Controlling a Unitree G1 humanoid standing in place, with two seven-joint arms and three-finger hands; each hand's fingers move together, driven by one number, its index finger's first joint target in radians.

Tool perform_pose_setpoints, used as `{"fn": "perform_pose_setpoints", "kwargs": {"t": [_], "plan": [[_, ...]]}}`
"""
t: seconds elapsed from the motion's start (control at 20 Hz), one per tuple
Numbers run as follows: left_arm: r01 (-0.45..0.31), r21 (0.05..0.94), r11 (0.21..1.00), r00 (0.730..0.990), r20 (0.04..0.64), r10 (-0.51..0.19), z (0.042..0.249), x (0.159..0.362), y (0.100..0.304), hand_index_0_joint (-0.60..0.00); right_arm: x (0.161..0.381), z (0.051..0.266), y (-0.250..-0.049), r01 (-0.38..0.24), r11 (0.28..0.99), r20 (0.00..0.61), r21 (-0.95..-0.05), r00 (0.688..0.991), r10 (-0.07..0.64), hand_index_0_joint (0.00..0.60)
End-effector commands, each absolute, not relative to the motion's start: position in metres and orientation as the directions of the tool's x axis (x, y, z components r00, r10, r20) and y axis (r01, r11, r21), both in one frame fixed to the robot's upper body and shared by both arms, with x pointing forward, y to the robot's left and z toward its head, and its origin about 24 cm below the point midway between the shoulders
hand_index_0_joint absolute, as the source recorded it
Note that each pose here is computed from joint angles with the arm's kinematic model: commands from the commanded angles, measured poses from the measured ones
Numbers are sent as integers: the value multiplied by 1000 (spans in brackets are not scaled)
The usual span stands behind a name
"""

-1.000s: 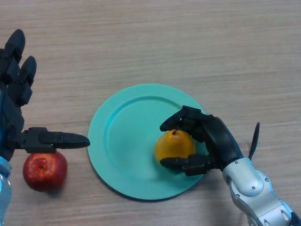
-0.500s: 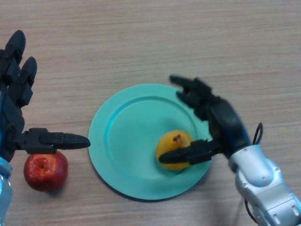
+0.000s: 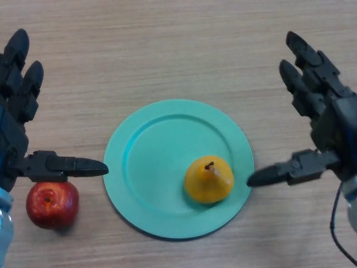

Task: Pick up the yellow pear and place it on the plate

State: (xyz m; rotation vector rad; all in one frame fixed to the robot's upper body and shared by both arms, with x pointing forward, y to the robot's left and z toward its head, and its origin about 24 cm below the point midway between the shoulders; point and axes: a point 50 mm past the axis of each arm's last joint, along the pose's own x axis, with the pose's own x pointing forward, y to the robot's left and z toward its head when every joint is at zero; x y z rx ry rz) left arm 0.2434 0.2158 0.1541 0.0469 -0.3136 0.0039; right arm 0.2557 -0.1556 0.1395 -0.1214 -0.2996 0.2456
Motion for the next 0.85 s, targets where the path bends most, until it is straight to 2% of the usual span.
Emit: {"fn": "perform_pose_setpoints", "kwargs": {"t": [0.05, 0.2, 0.35, 0.65, 0.75, 0.85], "plan": [[-38, 55, 998, 866, 501, 6, 189, 235, 222, 0, 242, 171, -172, -150, 965, 427, -217, 874, 232, 0], [-30, 63, 998, 869, 496, -5, 192, 236, 221, 0, 233, 173, -178, -111, 962, 429, -248, 878, 212, 0], [-16, 79, 997, 874, 485, -24, 193, 238, 218, 0, 232, 172, -179, -100, 960, 425, -261, 881, 207, 0], [-22, 91, 996, 874, 485, -25, 194, 241, 218, 0, 234, 171, -177, -111, 951, 406, -288, 886, 226, 0], [-19, 91, 996, 875, 484, -28, 194, 241, 218, 0, 233, 169, -174, -140, 947, 383, -290, 890, 249, 0], [-16, 92, 996, 876, 482, -30, 194, 243, 219, 0, 233, 170, -174, -141, 945, 390, -295, 885, 254, 0]]}}
